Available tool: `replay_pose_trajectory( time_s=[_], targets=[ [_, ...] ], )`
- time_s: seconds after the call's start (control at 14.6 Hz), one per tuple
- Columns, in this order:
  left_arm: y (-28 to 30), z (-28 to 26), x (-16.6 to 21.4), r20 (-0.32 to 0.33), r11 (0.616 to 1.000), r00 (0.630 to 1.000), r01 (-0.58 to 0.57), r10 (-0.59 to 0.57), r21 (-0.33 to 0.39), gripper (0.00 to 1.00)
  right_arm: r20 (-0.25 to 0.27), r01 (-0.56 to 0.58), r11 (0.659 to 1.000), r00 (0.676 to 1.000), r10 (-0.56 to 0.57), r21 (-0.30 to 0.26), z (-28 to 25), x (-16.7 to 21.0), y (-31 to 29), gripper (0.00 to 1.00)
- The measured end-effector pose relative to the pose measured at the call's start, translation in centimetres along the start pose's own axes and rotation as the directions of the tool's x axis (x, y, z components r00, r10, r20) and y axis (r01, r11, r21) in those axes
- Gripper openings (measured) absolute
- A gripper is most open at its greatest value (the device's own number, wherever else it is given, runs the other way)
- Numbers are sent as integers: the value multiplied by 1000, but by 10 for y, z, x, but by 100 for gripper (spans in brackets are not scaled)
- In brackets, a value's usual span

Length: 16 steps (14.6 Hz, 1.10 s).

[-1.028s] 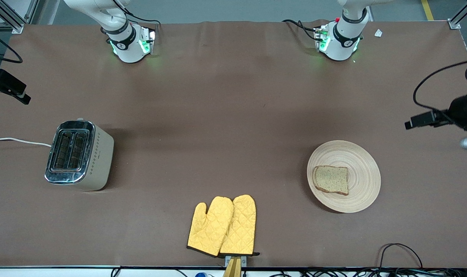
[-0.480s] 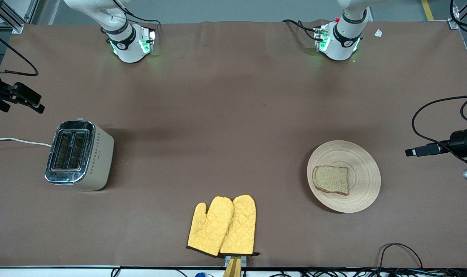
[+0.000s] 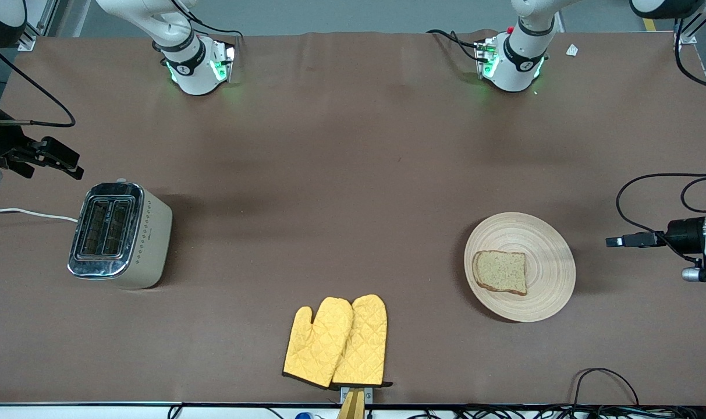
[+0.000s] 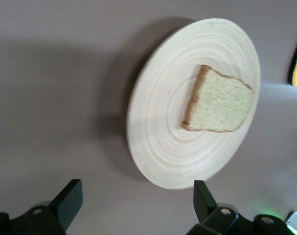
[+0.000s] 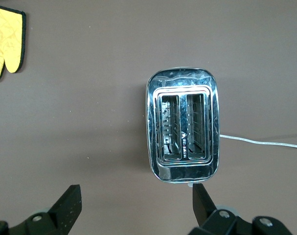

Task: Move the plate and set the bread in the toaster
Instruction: 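Lower the left gripper against the plate rim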

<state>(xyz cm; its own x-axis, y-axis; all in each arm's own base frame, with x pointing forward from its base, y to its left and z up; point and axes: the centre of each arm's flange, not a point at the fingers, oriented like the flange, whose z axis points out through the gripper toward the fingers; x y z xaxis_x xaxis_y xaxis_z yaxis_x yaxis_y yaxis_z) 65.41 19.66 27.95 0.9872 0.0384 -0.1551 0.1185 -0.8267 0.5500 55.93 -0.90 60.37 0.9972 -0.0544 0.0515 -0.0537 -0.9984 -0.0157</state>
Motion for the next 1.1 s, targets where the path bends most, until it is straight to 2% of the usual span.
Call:
replay_pose_trajectory(
  time_s=[0.21,0.55,0.75,0.89,1.1],
  targets=[
    [-28,27,5,-29,994,999,-41,38,-104,98,4,-2,1000,1000,2,1,2,0,-1,100],
    [-54,75,9,-56,966,991,-128,118,-226,83,4,-3,1000,1000,3,1,2,0,-2,100],
    [-63,92,11,-94,945,985,-163,142,-285,78,-3,-6,1000,1000,6,1,2,0,-1,100],
    [-62,97,13,-114,935,984,-166,136,-314,70,-5,-9,1000,1000,9,1,1,1,1,100],
    [-62,105,15,-143,919,979,-188,146,-348,65,-10,-10,1000,1000,10,2,-2,-1,1,100]
  ],
)
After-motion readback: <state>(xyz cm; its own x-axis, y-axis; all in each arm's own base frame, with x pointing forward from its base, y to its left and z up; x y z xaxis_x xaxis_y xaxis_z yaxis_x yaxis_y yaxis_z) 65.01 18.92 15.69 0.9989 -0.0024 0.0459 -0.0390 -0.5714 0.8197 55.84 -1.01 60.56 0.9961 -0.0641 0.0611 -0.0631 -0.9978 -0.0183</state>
